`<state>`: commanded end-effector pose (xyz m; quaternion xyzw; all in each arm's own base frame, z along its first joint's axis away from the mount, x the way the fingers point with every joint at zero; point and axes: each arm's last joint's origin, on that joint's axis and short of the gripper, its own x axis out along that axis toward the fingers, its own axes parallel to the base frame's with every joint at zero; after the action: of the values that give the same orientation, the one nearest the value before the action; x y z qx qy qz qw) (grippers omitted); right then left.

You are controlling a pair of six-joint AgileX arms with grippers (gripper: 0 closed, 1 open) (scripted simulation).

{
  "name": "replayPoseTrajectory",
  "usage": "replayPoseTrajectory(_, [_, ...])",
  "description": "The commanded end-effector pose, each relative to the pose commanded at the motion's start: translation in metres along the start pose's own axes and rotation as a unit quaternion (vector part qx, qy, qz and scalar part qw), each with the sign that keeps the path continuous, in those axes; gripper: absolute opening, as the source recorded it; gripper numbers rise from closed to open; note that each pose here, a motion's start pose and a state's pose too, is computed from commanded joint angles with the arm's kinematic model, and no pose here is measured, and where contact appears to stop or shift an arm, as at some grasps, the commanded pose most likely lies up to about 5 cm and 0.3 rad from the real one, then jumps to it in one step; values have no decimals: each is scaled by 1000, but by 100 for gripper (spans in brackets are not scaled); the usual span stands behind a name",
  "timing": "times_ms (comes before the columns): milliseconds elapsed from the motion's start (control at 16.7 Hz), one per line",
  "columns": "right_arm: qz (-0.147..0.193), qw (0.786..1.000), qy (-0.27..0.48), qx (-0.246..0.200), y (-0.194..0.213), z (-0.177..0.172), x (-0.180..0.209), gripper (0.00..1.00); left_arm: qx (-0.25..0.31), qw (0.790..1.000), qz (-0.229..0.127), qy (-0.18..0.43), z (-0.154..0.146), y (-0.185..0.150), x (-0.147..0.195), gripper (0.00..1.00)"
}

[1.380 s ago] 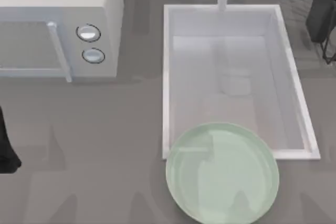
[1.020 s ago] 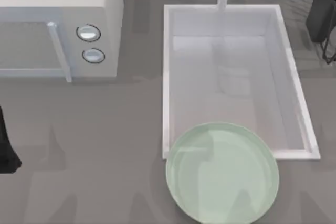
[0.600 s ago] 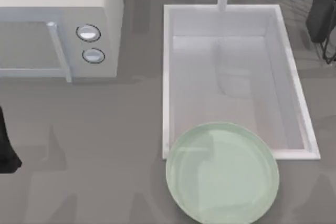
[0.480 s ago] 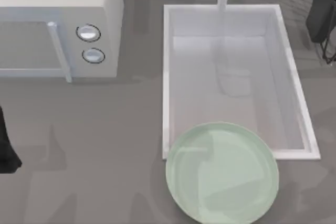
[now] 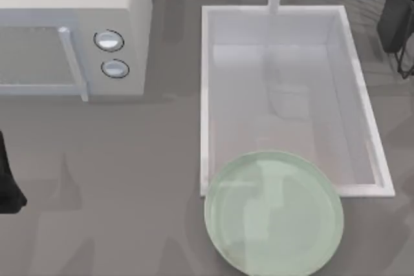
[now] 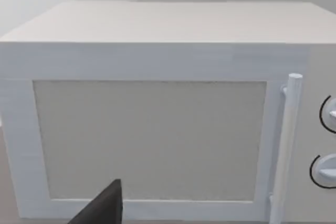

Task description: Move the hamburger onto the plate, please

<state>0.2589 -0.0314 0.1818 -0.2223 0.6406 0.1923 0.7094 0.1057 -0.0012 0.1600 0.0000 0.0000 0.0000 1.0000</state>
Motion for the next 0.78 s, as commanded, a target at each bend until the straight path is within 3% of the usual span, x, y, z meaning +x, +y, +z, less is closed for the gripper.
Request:
replayPoseTrajectory(240, [36,998,39,-26,-15,12,11,100,0,1000,0,0,0,0,0,100])
replayPoseTrajectory(780, [38,998,41,-27,-15,13,30,100,0,1000,0,0,0,0,0,100])
